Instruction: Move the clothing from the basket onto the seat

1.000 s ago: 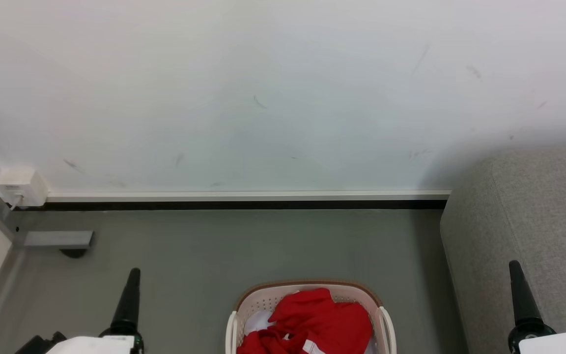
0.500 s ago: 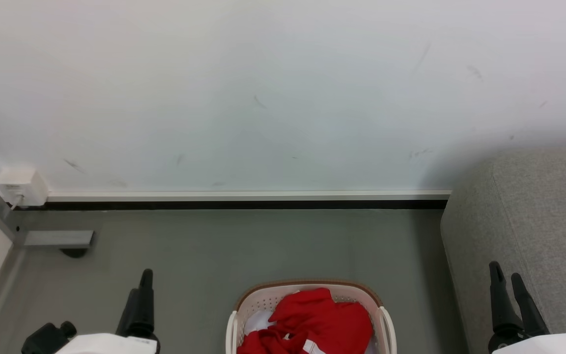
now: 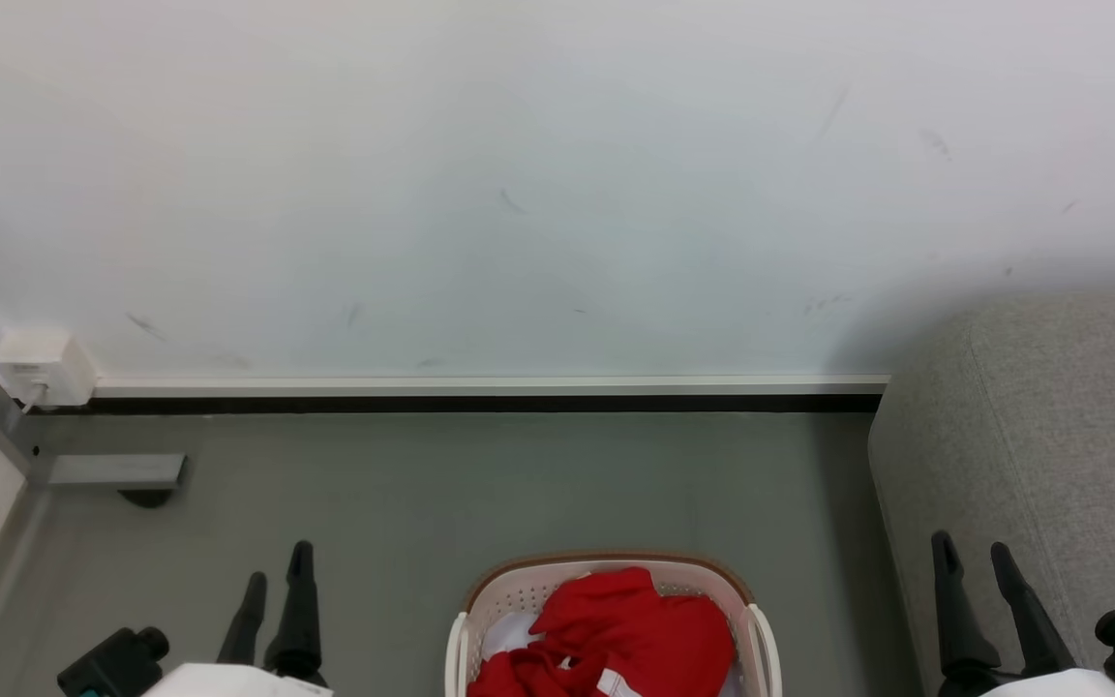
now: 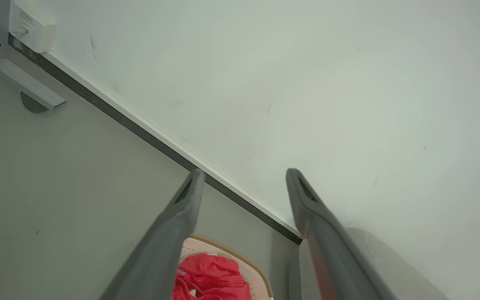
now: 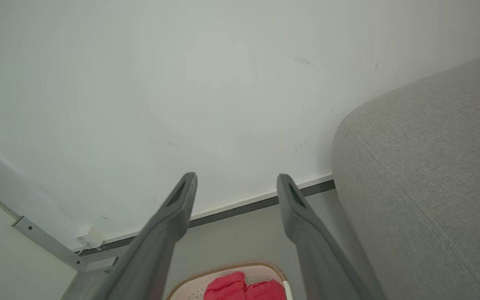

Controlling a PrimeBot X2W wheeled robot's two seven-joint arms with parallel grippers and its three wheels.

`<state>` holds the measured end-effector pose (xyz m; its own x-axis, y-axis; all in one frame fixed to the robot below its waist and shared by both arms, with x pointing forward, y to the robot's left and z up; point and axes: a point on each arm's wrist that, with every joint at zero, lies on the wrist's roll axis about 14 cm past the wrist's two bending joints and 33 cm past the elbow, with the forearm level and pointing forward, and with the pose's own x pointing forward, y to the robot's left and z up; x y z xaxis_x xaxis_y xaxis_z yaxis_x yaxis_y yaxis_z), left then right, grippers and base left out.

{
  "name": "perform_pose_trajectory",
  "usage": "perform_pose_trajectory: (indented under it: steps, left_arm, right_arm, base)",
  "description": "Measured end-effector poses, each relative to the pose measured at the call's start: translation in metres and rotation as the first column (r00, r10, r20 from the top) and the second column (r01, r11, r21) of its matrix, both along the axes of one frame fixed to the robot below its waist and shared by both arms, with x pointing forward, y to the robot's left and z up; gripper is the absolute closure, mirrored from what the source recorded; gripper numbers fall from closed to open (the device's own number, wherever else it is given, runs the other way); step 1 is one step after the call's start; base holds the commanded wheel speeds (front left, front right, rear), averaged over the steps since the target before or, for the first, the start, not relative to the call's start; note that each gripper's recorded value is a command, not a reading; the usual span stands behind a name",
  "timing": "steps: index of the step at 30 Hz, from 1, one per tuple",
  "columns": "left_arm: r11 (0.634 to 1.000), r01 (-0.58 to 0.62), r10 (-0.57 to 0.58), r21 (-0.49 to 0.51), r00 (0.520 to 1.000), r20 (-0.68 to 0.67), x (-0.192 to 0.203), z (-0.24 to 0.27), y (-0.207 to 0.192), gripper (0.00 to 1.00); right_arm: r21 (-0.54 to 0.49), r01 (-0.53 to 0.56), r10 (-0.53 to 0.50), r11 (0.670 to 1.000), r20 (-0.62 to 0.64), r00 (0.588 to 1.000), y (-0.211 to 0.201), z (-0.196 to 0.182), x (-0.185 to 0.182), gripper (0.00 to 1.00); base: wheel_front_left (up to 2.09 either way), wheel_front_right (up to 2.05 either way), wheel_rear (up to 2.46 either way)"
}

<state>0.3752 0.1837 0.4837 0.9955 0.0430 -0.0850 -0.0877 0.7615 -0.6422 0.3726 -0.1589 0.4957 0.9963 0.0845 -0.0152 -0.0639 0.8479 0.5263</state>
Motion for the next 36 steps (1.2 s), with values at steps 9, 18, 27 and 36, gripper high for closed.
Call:
perform_pose_trajectory:
  steps: [9, 18, 27, 36]
  left_arm:
    - [0.993, -0.001, -0.002, 0.118, 1.0, 0.021, -0.002, 0.004, 0.001, 0.0]
    - [0.976, 0.002, -0.01, 0.22, 0.999, 0.035, -0.003, 0.006, 0.002, 0.0]
    - [0.95, 0.018, -0.034, 0.31, 0.998, 0.046, -0.003, 0.007, -0.002, 0.0]
    - [0.921, 0.03, -0.058, 0.389, 0.997, 0.06, -0.005, 0.008, -0.006, 0.0]
  right_arm:
    - [-0.117, -0.019, 0.021, 0.993, 0.013, 1.0, 0.005, -0.002, -0.001, 0.0]
    - [-0.212, -0.037, 0.045, 0.976, 0.03, 0.999, 0.01, -0.002, -0.002, 0.0]
    - [-0.286, -0.041, 0.055, 0.957, 0.043, 0.998, 0.011, -0.002, -0.003, 0.0]
    - [-0.34, -0.029, 0.048, 0.94, 0.048, 0.998, 0.006, -0.005, -0.007, 0.0]
  base:
    - [0.0, 0.0, 0.0]
    - [0.0, 0.0, 0.0]
    - [0.0, 0.0, 0.0]
    - [0.0, 0.0, 0.0]
